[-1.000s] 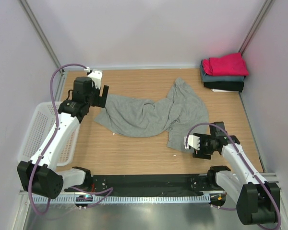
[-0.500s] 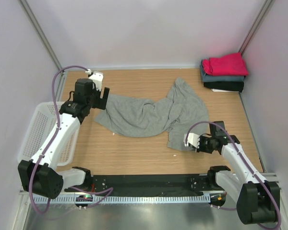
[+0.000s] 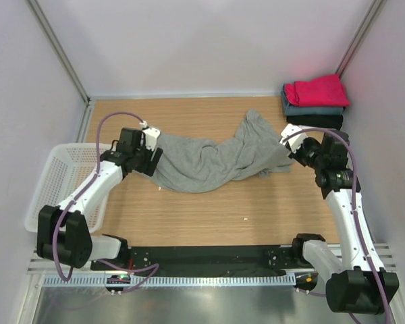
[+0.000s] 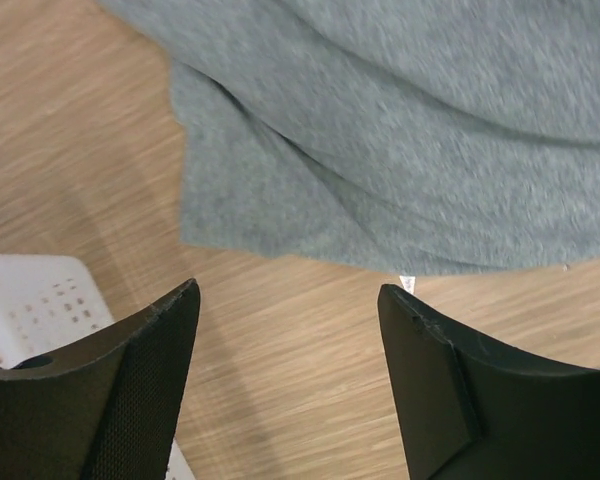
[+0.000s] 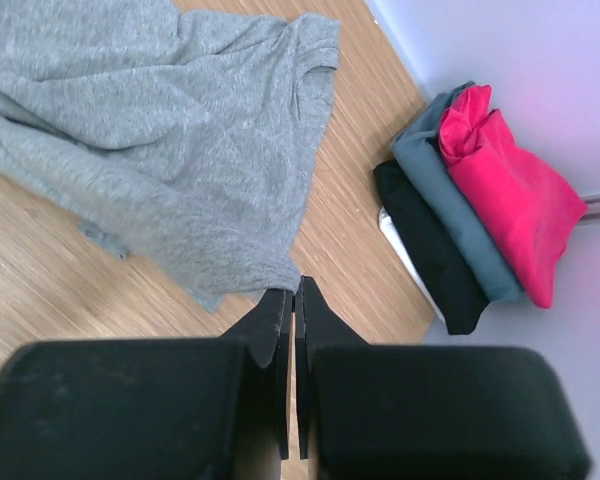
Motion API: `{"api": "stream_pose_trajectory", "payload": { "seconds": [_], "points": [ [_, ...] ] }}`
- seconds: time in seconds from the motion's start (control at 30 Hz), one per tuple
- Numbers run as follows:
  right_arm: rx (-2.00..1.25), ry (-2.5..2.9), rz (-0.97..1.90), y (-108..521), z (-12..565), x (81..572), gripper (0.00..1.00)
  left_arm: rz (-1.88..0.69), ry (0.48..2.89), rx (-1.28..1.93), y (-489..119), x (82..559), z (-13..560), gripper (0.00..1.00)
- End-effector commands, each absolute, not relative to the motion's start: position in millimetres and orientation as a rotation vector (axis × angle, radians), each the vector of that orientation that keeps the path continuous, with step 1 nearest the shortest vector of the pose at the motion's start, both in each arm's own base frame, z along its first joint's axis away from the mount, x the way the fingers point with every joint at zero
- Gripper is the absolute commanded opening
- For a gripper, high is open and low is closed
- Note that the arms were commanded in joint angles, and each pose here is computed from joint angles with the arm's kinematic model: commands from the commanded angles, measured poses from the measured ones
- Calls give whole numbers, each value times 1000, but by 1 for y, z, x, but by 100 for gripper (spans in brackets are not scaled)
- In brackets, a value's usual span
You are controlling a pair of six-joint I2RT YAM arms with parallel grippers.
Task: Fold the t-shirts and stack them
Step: Flatten the tshirt out
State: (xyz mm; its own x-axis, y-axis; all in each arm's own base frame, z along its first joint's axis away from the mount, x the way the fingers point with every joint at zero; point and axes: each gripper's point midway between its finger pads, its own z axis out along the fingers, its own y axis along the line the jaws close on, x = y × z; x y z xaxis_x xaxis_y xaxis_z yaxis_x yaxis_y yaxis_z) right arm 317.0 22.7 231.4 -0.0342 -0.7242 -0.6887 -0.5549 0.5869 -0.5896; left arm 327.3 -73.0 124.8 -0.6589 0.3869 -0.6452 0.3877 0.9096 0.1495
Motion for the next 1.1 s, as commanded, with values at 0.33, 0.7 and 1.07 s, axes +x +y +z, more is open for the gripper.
{"api": "stream_pose_trajectory", "payload": {
  "seconds": [0.33,0.7,1.07],
  "points": [
    [-942,1685,-117,24,236,325,1,-38,2485,983,-121,306,48,67],
    [-924,1693,-118,22,229,322,2,-22,2568,977,-128,326,25,0],
    [-407,1482,-58,-1,379,373,1,17,2064,767,-122,337,230,0]
  ]
}}
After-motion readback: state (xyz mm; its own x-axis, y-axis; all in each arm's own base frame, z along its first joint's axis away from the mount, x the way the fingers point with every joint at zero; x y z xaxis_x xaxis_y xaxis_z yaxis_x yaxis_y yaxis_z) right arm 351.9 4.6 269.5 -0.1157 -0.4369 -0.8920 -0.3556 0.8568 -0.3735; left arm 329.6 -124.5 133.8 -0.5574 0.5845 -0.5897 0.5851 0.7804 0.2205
